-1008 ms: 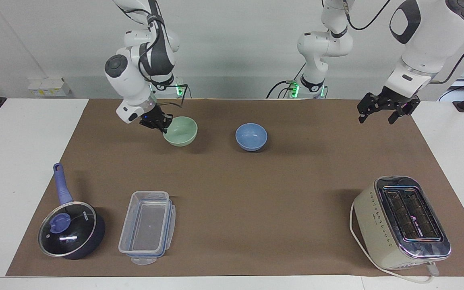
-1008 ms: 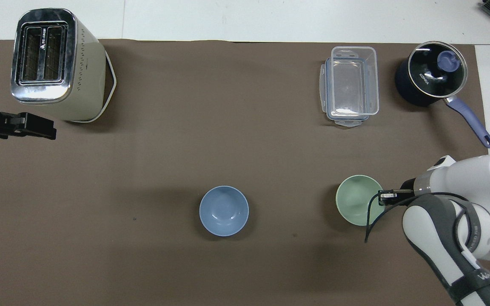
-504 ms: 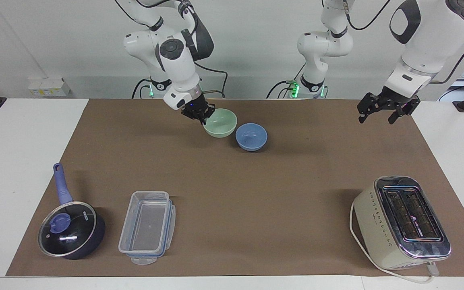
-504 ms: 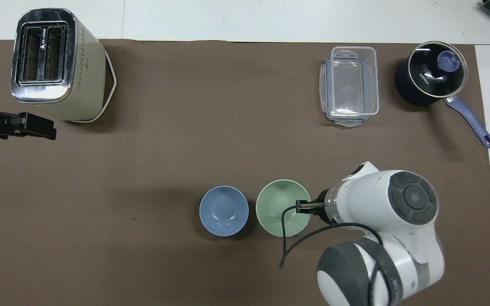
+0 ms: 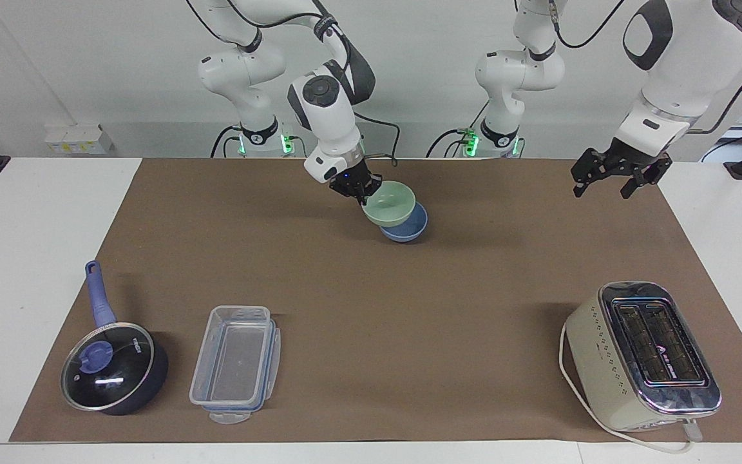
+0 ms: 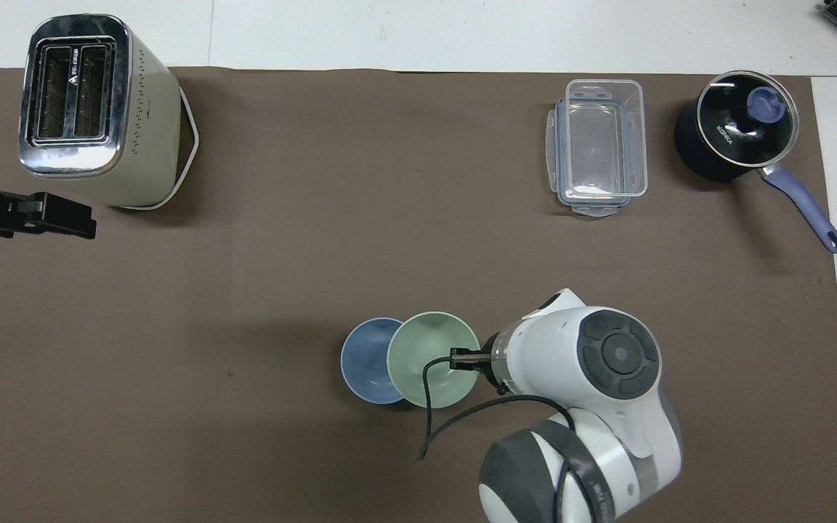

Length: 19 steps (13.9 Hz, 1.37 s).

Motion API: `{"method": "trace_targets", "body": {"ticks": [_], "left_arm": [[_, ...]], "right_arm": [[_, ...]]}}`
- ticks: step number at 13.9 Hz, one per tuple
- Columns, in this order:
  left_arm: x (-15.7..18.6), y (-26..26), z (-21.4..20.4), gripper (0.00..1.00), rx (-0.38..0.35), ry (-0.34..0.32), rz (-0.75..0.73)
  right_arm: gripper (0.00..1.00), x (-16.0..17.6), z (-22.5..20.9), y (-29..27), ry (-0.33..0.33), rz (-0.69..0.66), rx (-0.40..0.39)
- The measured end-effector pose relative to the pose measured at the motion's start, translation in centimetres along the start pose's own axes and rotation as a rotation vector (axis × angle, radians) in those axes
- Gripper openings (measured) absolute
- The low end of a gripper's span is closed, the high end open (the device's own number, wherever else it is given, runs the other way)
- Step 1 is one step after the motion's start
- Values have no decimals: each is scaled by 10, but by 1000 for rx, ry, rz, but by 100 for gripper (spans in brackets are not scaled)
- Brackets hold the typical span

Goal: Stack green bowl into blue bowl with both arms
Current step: 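Carry the green bowl with the right gripper over the blue bowl, then lower the green bowl into the blue bowl and open the right gripper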

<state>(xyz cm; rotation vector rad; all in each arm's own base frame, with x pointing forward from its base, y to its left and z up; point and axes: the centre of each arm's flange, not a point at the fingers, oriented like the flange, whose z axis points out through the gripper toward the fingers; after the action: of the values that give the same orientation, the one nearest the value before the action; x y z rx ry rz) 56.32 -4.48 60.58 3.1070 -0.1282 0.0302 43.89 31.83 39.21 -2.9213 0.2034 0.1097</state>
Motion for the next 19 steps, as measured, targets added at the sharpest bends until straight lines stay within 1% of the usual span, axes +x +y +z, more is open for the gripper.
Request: {"method": "trace_targets", "body": {"ticks": [5,9,16,19], "left_arm": [[0,0,0,100,0,0,0],[0,0,0,100,0,0,0],[0,0,0,100,0,0,0],[0,0,0,100,0,0,0]], "right_arm": [[4,-1,22,-13,-21,10,-11],[4,-13,32,-23,-36,10,-22],[4,-15,49,-21,-61,11,-44],[4,-13,49,-22,-46,12,-33]]}}
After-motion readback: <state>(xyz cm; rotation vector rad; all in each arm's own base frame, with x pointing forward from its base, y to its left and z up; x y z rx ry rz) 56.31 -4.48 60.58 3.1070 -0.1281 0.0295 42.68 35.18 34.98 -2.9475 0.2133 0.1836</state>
